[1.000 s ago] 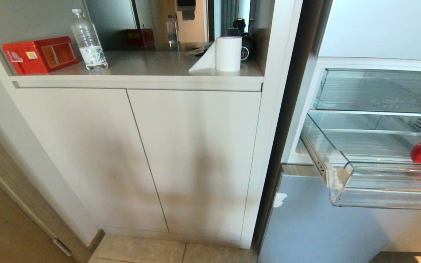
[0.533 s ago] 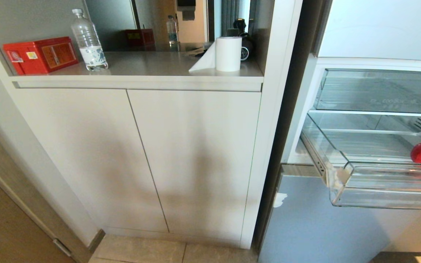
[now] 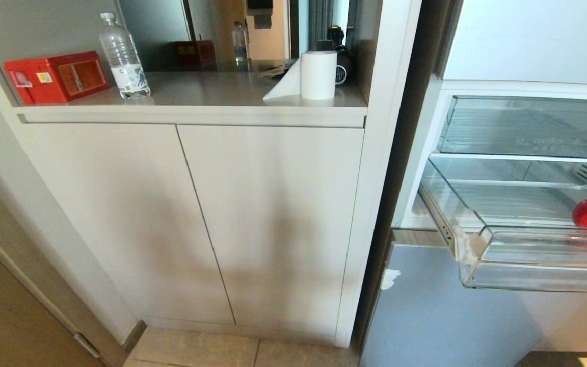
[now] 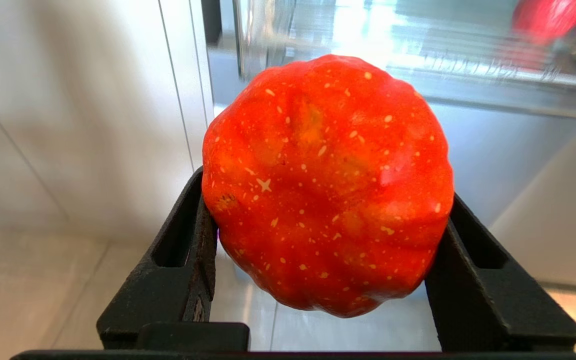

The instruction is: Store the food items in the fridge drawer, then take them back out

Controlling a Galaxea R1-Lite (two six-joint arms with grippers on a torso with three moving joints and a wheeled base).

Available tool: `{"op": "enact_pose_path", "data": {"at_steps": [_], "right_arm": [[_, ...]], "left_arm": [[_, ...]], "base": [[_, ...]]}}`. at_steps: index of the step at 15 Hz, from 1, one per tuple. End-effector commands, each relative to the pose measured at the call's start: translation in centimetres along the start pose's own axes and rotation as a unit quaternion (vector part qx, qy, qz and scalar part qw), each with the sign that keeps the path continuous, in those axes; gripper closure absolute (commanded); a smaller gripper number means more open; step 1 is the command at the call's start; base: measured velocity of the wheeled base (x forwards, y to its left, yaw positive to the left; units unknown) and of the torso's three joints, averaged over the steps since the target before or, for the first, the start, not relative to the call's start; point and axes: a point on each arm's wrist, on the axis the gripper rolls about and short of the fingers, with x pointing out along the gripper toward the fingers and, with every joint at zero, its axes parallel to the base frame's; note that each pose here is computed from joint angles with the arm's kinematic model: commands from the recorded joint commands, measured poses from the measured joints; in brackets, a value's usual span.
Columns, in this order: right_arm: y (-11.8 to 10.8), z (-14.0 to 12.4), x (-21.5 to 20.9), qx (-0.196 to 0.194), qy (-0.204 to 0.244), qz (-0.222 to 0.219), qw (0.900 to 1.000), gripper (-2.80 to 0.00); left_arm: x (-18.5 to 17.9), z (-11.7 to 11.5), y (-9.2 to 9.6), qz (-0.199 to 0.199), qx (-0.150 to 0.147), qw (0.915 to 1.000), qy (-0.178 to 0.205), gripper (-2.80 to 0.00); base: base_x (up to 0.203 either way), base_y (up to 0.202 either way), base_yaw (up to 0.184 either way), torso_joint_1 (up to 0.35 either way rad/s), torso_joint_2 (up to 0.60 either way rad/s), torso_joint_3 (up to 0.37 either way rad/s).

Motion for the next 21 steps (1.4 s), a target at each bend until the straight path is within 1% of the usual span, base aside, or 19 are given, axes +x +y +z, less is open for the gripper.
{"op": "enact_pose_path", "data": {"at_steps": [1, 7, 21], "right_arm": [[0.01, -0.21, -0.33, 0.002, -0.021, -0.003, 1.0, 0.0], [0.01, -0.22, -0.33, 0.008, -0.021, -0.004, 1.0, 0.0], [0.0, -0.21, -0.34, 0.009, -0.021, -0.005, 1.0, 0.0]], "left_arm": [[0.01, -0.04, 0.0, 0.0, 0.0, 1.0, 0.0, 0.0], [0.01, -0.04, 0.0, 0.0, 0.0, 1.0, 0.0, 0.0], [0.01, -0.04, 0.0, 0.0, 0.0, 1.0, 0.0, 0.0]], "base": [[0.0, 0.0, 0.0, 0.0, 0.0, 0.0], [-0.001, -0.002, -0.01, 0.001, 0.0, 0.001], [-0.002, 0.008, -0.172, 0.003, 0.0, 0.003]]}}
